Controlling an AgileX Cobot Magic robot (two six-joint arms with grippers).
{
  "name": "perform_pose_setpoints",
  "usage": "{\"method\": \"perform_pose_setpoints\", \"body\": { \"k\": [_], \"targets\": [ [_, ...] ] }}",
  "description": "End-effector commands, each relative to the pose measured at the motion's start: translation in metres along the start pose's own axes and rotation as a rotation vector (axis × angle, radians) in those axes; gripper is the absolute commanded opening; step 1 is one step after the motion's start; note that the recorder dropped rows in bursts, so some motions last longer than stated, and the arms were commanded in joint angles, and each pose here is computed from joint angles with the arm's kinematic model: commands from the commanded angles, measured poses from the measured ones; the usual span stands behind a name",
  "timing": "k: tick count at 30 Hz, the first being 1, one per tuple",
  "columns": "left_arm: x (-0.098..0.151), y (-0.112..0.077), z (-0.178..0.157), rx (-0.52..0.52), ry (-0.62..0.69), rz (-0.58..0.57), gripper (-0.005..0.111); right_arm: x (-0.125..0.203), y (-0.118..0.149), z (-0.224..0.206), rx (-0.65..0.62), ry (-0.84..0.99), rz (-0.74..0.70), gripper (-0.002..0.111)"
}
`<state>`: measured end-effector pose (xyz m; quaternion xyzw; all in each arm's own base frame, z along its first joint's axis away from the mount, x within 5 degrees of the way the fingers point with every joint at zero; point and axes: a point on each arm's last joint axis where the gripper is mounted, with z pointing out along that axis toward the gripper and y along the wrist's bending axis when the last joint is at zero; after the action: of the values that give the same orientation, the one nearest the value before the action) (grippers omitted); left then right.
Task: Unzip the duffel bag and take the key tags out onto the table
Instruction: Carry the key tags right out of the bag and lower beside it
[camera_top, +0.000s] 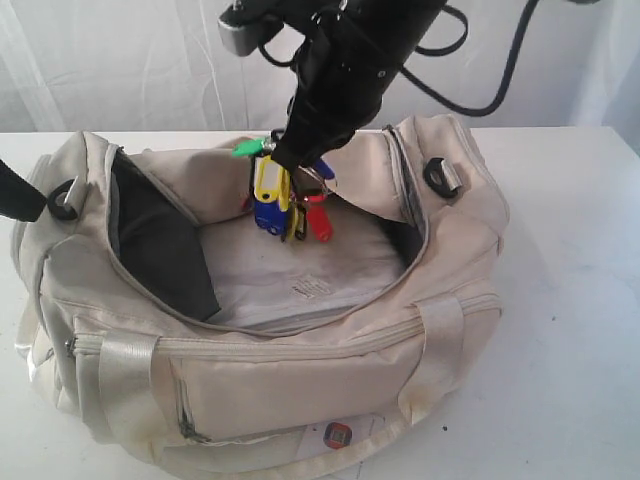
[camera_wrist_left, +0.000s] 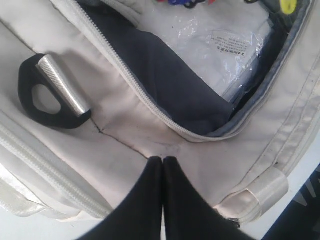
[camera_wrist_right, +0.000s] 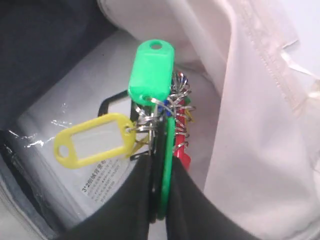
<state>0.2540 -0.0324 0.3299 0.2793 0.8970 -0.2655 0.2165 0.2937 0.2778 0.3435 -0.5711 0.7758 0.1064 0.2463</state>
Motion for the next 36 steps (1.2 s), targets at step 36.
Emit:
{"method": "perform_pose_setpoints", "body": {
  "k": [36],
  "targets": [
    [-0.004,-0.012,-0.002,0.112,-0.067,0.042,0.0,0.178,-0.068,-0.096,0.484,0.073,0.608,0.0]
  ]
}}
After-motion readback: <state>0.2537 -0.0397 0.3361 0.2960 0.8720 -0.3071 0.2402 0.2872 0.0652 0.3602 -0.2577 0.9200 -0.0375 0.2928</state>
